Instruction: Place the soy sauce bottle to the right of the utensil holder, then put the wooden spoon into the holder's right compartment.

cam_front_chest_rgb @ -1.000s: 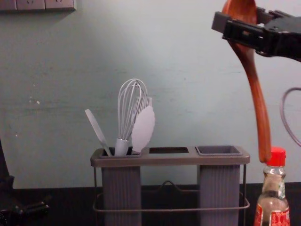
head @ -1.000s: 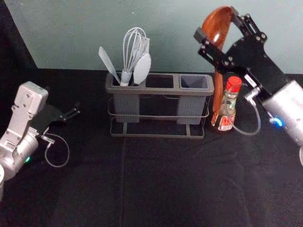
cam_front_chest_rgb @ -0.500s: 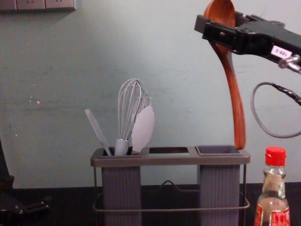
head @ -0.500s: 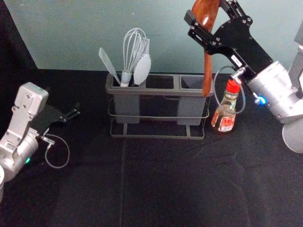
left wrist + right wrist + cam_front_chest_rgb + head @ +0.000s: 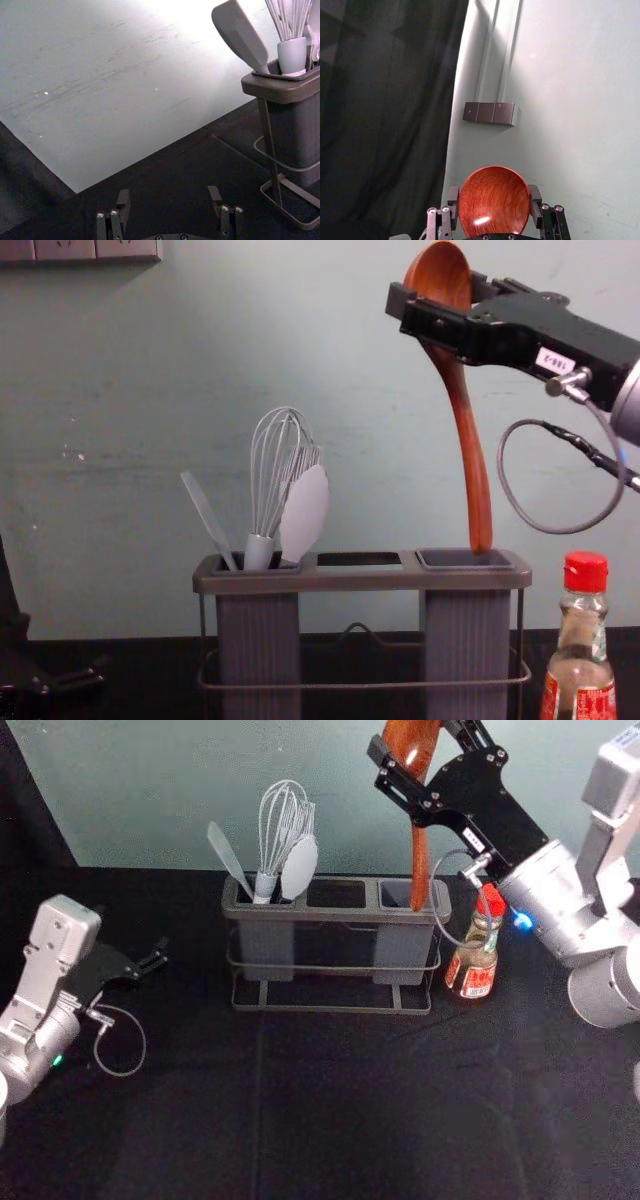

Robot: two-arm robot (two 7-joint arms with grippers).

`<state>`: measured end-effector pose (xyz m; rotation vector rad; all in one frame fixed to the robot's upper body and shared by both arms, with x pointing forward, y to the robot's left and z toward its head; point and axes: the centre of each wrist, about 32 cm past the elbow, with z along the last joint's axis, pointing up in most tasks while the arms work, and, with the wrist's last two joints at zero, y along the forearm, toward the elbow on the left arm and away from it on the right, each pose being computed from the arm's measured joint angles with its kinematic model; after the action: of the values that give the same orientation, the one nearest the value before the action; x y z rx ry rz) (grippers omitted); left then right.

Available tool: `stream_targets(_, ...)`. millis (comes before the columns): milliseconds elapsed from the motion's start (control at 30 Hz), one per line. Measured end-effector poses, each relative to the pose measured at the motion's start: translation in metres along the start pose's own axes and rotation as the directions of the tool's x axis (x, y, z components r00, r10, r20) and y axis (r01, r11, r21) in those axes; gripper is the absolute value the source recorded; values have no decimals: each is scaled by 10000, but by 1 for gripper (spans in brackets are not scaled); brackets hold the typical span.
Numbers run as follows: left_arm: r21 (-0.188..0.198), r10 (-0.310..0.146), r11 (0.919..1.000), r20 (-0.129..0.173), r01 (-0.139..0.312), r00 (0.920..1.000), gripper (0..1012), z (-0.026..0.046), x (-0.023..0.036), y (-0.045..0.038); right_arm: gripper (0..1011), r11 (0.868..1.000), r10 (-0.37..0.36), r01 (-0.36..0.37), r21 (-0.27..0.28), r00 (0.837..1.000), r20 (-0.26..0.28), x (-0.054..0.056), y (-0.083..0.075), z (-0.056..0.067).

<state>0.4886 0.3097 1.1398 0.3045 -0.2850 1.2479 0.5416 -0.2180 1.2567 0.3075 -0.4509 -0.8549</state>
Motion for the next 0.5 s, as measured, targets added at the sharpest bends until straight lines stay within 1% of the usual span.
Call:
stream_targets(233, -1, 1, 10000, 0, -1, 10000, 1011, 0, 0, 0, 840, 9997, -144, 140, 200, 9998, 167, 8, 85, -81)
stream_targets(500, 0, 0, 10000, -1, 0, 10000, 1011, 0, 0, 0, 840, 9973, -533, 519, 519, 9983, 255, 1, 155, -230)
